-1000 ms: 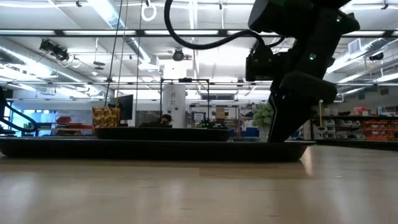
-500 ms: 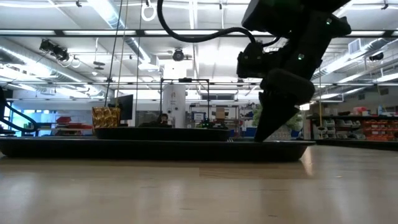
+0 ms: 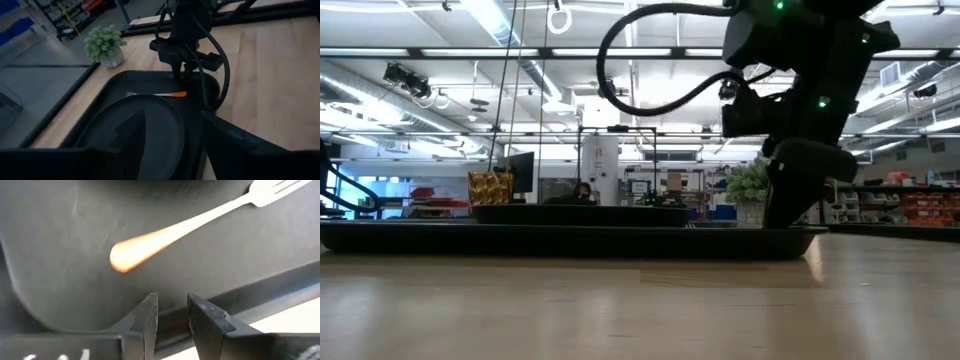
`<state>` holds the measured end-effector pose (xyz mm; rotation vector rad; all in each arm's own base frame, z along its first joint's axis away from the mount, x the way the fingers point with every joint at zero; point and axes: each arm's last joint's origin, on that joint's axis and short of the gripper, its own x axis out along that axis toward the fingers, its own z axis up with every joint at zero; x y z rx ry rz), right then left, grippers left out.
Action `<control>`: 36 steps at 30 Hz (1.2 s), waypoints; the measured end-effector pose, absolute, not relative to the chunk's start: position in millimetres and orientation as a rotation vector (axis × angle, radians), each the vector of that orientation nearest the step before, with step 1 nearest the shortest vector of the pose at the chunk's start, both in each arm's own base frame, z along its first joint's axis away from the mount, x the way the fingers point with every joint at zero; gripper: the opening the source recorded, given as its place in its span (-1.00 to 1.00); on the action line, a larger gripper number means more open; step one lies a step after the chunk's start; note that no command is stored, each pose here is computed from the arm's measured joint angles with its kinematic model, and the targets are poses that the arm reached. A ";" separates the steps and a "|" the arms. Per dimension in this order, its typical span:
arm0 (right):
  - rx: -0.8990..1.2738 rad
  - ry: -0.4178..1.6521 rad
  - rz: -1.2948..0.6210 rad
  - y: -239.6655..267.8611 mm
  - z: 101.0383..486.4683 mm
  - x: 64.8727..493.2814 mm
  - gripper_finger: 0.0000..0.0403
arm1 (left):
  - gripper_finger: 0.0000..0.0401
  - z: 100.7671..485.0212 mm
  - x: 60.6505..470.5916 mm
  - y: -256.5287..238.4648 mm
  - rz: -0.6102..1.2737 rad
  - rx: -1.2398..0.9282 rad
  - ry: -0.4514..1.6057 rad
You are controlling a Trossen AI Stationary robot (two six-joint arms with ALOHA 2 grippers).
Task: Pick and place plate/cup/fork/spoon on tray
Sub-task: Put the yellow spoon on the black serving tray to the right of the orange fork
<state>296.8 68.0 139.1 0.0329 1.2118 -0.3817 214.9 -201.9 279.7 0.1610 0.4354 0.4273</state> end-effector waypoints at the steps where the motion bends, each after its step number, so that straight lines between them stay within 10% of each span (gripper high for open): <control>1: 0.028 1.200 -0.387 68.3 139.4 297.5 -0.44 | -0.04 279.8 215.0 -201.8 0.425 0.172 0.438; 20: 0.037 0.580 -0.359 136.8 252.7 237.4 -0.44 | -0.04 283.0 247.1 -170.5 0.515 0.286 0.471; 36: 0.341 0.497 -0.184 220.1 239.8 189.1 -0.44 | -0.04 310.1 268.8 -236.2 -0.160 -0.073 0.214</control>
